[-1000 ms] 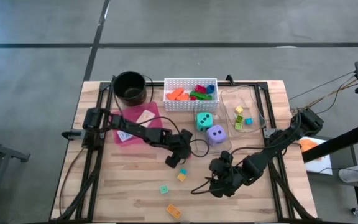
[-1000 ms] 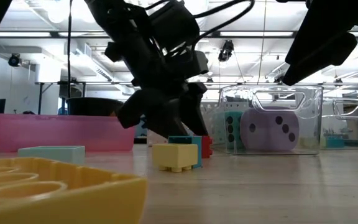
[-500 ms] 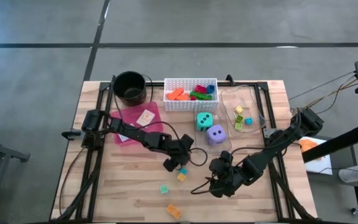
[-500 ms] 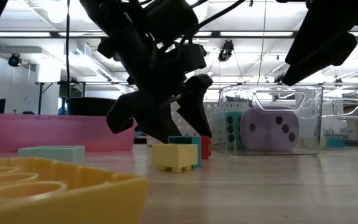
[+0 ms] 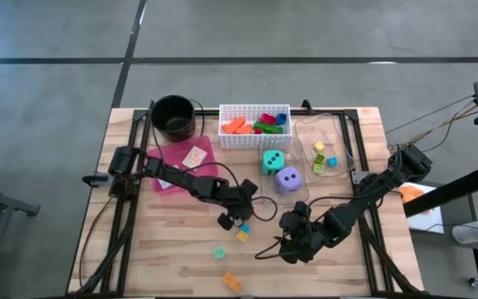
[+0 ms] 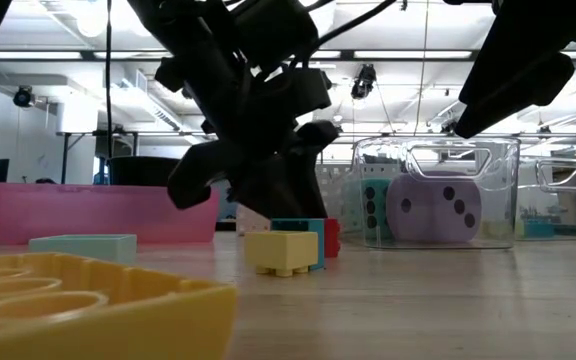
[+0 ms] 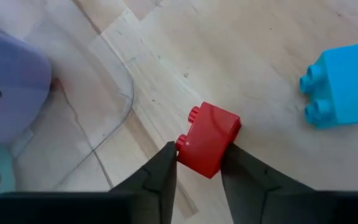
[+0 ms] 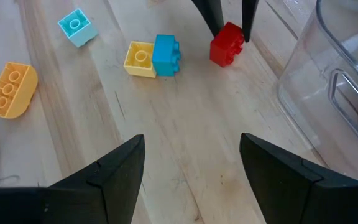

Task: Pick & Place Toys
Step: Put the small red game piece into the right transparent bin

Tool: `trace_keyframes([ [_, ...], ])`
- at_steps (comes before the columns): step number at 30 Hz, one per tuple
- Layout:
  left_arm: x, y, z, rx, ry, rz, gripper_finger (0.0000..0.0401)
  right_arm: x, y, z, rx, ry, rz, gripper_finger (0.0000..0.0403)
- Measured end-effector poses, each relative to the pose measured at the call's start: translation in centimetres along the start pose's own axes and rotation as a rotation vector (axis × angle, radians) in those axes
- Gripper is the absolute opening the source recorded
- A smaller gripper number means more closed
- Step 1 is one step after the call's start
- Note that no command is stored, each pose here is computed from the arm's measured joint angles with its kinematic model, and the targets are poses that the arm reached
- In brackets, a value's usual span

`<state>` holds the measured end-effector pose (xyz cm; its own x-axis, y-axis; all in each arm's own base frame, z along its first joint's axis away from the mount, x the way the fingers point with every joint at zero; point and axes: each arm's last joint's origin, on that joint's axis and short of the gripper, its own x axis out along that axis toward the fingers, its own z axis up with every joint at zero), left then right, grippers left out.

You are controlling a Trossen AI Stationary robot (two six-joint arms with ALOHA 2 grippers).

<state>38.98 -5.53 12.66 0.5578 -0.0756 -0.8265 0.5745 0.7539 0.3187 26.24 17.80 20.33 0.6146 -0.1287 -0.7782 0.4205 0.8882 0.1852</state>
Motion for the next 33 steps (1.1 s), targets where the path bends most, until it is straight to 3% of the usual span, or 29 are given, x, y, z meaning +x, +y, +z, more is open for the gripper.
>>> trace_keyframes([
  [5,0.0,0.0,0.0,-0.047,0.002,-0.001,0.01,0.0,0.0,0.0,0.0,0.0,0.0,0.0263],
  [11,-0.1,0.0,0.1,-0.06,0.003,-0.002,0.0117,0.0,0.0,0.0,-0.002,-0.002,-0.001,0.0263],
  [19,-1.7,0.5,0.7,-0.177,-0.031,0.019,0.012,0.1,-0.1,0.0,-0.001,-0.014,-0.011,0.0263],
  [28,-4.0,0.6,1.8,-0.229,-0.084,0.038,0.0121,0.6,-0.3,0.2,-0.02,-0.208,-0.059,0.0263],
  [33,-4.9,0.3,2.6,-0.306,-0.124,0.039,0.0121,1.5,0.2,0.1,-0.124,-0.265,-0.072,0.0263],
])
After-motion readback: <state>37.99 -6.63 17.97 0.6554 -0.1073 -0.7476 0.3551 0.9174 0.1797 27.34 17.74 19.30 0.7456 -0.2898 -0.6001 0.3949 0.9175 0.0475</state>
